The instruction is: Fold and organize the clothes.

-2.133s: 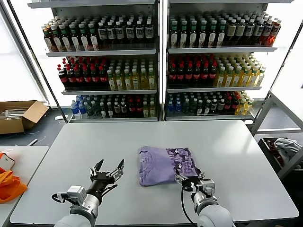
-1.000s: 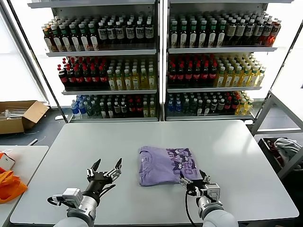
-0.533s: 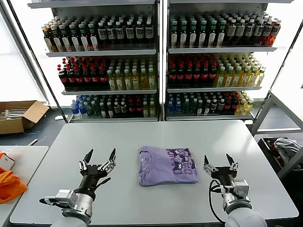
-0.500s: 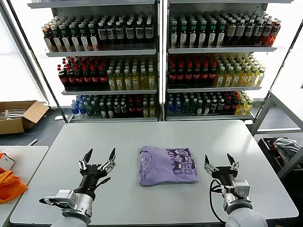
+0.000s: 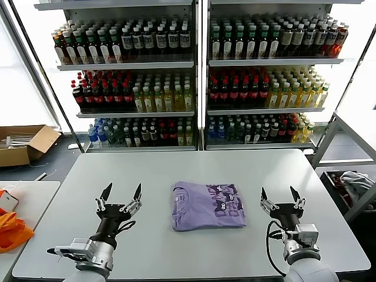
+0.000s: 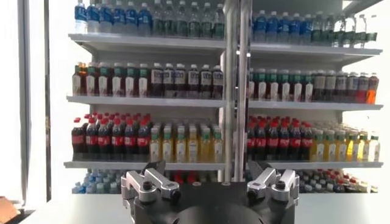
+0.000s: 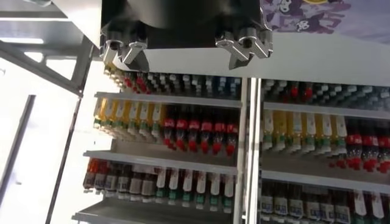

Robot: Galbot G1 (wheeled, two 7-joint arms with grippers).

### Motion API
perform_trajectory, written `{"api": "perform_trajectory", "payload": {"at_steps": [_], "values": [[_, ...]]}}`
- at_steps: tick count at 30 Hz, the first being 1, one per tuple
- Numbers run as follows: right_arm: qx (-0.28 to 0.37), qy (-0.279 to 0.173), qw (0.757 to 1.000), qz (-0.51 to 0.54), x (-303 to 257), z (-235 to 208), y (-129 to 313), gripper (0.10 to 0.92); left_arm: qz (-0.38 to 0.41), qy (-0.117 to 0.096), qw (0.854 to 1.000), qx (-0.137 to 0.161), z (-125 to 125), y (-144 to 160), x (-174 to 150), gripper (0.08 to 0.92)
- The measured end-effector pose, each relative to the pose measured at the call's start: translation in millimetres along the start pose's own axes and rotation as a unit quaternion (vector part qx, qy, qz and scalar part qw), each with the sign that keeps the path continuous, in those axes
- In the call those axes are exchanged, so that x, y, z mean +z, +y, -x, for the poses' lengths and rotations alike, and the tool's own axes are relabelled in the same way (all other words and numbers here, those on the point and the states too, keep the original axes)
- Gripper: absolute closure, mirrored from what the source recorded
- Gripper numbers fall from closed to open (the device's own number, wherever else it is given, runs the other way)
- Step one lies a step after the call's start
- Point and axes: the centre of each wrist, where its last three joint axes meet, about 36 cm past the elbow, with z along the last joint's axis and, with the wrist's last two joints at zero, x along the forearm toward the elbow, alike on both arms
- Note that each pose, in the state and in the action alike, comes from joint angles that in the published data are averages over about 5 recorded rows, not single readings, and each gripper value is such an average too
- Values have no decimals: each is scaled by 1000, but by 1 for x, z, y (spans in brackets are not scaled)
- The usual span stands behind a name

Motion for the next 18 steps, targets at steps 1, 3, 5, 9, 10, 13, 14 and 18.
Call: {"api": "perform_trajectory", "payload": {"at_steps": [1, 3, 5, 9, 10, 13, 14, 18], "values": [[0, 0, 1000, 0, 0, 0, 0, 200, 3, 0, 1000, 0, 0, 1, 0, 177], [1, 0, 1000, -1, 1, 0, 0, 200, 6, -1, 1000, 0, 1, 1, 1, 177], [1, 0, 1000, -2, 1, 0, 0, 200, 8, -1, 1000, 0, 1, 1, 2, 177], [0, -1, 1000, -2, 2, 0, 0, 200, 12, -1, 1000, 2, 0, 1, 3, 177], [0, -1, 1000, -2, 2, 0, 0, 200, 13, 0, 1000, 2, 0, 0, 3, 177], [-1, -2, 1000, -2, 3, 0, 0, 200, 15, 0, 1000, 5, -1, 0, 4, 177], [-1, -3, 1000, -2, 3, 0, 0, 200, 15, 1, 1000, 6, -2, 0, 4, 177], [-1, -3, 1000, -1, 4, 0, 0, 200, 15, 0, 1000, 10, -3, -1, 5, 177]]}}
